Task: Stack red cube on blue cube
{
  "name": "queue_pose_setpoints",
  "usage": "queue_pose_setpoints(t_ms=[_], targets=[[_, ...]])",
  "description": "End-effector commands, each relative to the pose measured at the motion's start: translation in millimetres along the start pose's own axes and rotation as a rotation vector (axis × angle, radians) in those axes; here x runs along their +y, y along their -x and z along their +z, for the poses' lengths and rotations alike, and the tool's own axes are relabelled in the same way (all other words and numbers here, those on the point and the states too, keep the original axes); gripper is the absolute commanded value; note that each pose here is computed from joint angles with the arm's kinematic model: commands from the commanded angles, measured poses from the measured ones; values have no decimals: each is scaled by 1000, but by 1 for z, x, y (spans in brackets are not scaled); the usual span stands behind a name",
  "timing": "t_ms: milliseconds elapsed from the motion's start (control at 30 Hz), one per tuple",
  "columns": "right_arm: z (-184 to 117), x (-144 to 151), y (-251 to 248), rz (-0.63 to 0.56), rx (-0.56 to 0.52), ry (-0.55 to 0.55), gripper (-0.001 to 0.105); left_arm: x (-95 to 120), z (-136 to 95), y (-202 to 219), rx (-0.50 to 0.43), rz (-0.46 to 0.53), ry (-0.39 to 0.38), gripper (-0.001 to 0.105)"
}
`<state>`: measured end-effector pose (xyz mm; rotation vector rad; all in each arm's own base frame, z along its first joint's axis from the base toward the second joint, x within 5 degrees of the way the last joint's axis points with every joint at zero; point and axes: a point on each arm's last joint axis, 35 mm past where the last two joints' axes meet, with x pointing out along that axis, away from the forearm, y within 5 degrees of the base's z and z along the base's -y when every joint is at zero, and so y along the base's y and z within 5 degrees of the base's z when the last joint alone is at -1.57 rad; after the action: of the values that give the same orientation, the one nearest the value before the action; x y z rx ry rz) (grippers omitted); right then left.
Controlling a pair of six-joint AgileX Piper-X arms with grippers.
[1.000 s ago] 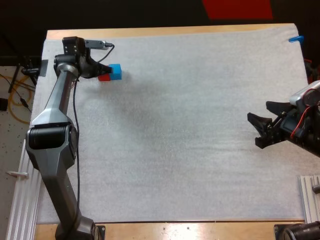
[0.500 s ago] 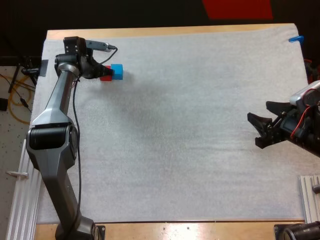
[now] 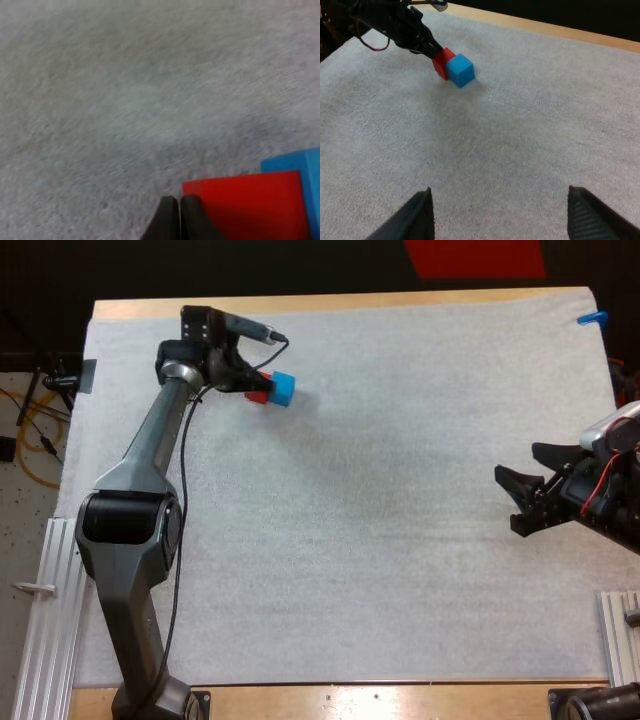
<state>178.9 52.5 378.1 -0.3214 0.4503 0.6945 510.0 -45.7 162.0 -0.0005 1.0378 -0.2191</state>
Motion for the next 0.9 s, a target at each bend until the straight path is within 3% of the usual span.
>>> queue_pose_setpoints(t_ms=[0,500,867], targets=[[1,1,1,1,-5,4,56,-6,7,12,-27,7,-14,0],[1,1,1,1,-5,7,56,-55,-4,6,50,-130,-81,0],[1,1,1,1,-5,7,56,-141,-22,-3,56,-214,-208,0]])
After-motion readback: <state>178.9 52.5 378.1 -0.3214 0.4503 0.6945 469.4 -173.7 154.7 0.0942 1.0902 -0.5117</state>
